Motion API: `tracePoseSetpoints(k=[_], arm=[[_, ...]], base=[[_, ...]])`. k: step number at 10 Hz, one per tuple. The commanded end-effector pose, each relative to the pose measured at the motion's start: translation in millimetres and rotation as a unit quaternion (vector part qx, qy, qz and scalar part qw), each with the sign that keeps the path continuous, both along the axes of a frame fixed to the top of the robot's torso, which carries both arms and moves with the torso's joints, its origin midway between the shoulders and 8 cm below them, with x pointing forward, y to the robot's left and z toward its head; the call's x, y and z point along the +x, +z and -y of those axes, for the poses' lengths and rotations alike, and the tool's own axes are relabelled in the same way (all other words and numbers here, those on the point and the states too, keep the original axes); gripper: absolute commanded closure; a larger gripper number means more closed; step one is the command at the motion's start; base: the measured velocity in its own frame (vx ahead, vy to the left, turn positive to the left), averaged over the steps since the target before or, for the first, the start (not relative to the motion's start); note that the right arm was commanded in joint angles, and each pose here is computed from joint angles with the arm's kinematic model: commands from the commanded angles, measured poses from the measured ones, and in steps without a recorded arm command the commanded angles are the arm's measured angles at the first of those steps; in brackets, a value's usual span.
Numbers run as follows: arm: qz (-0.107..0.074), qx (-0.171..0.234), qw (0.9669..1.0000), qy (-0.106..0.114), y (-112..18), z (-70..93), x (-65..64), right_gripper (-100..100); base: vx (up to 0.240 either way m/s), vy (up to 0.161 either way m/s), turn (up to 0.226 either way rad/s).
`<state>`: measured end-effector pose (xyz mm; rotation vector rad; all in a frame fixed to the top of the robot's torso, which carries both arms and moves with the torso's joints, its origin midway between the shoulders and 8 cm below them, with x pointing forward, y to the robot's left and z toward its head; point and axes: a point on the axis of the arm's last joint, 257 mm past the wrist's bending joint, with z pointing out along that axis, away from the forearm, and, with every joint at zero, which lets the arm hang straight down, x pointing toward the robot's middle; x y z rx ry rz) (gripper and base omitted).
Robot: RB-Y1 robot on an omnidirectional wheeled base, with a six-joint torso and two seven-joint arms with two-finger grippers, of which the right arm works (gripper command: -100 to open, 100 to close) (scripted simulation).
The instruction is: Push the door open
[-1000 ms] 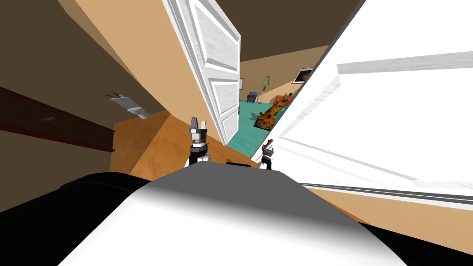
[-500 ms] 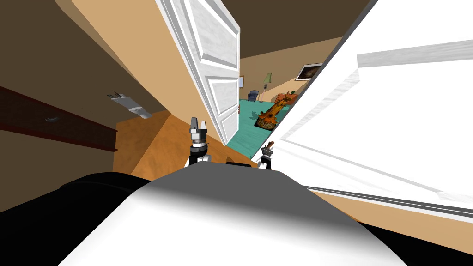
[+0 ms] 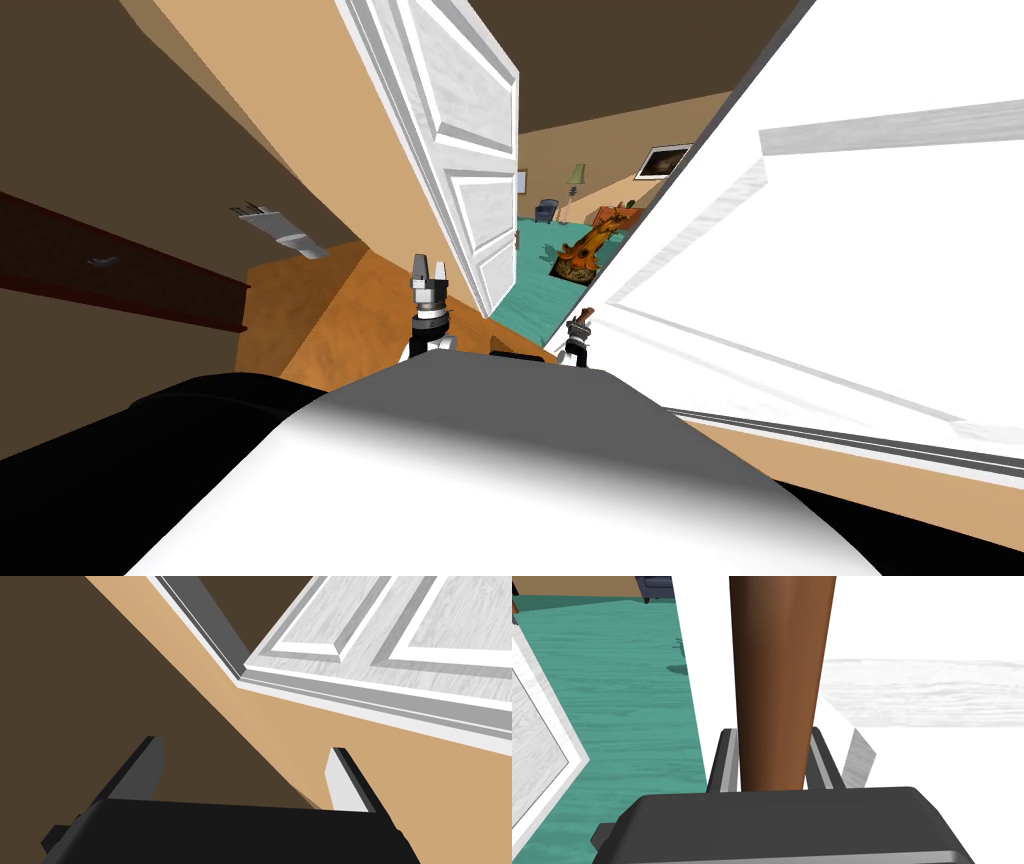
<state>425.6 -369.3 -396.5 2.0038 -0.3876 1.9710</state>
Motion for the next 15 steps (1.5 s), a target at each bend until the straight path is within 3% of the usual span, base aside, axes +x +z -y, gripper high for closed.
tracePoseSetpoints(k=[1, 10, 11, 15], arm=[[0.012, -0.010, 0.9998, -0.010, 10.9, 15.8, 0.2, 100], [0.012, -0.019, 0.9968, -0.076, 16.0, 80.2, -22.2, 100], [0.012, -0.019, 0.9968, -0.076, 16.0, 80.2, -22.2, 100], [0.013, -0.016, 0.9936, -0.111, 15.8, 105.2, -36.1, 100]], base=[[0.201, 0.000, -0.055], [0.204, -0.013, -0.053], [0.140, -0.017, -0.005], [0.161, -0.018, -0.064]])
